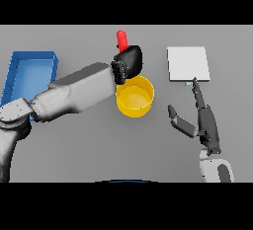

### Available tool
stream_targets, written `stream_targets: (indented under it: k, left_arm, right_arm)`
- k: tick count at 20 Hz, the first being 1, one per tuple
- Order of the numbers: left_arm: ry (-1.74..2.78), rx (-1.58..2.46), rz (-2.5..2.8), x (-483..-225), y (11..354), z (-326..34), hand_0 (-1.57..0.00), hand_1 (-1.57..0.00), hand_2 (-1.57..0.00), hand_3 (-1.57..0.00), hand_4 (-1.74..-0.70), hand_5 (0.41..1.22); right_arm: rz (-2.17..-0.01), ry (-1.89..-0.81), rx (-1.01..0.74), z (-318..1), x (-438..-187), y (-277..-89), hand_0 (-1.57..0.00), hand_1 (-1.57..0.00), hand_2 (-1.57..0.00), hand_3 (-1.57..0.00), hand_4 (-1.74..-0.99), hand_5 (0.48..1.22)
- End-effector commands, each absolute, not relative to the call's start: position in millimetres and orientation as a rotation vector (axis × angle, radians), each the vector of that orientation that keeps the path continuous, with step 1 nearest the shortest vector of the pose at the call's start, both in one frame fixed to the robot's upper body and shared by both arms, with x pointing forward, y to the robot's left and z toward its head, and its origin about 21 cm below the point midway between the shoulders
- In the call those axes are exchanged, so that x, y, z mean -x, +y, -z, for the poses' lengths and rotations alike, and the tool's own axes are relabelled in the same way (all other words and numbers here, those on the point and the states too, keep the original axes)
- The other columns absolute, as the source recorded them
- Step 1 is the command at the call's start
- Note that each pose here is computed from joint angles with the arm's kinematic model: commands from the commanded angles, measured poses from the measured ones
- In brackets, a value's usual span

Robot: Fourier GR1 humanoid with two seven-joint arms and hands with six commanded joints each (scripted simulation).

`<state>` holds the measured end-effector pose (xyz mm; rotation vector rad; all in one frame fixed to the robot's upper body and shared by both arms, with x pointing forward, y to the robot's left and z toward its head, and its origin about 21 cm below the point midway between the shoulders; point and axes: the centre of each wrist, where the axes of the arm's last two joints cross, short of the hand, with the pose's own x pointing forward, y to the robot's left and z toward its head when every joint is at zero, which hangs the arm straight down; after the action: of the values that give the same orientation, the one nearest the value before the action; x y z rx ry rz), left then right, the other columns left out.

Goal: Pick up the red beaker and tilt it to pour out 1 green nut into yellow bowl. Pick up the yellow bowl and place it on the metallic measuring scale.

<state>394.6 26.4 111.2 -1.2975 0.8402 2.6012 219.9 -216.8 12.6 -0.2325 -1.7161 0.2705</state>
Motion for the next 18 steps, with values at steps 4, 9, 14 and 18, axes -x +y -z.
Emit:
stream_targets:
  k: [4,9,14,18]
  left_arm:
    - [0.742,1.277,-2.534,-393,17,-113,-1.57,-1.57,-1.57,-1.57,-1.72,1.221]
    - [0.672,1.292,-2.456,-398,7,-139,-1.57,-1.57,-1.57,-1.57,-1.72,1.221]
    - [0.719,1.508,-2.369,-427,14,-223,-1.57,-1.57,-1.57,-1.37,-1.73,1.221]
    - [0.997,1.826,-2.367,-455,49,-289,-1.57,-1.57,-1.57,-1.37,-1.73,1.221]
  right_arm:
    - [-0.276,-1.728,0.239,-11,-216,-214.9,0.00,0.00,0.00,0.00,-1.155,0.637]
    - [-0.253,-1.740,0.214,-12,-216,-216.0,0.00,0.00,0.00,0.00,-1.153,0.636]
    - [-0.268,-1.760,0.206,-9,-216,-214.1,0.00,0.00,0.00,0.00,-1.156,0.659]
    - [-0.264,-1.756,0.185,-10,-220,-211.6,0.00,0.00,0.00,0.00,-1.160,0.661]
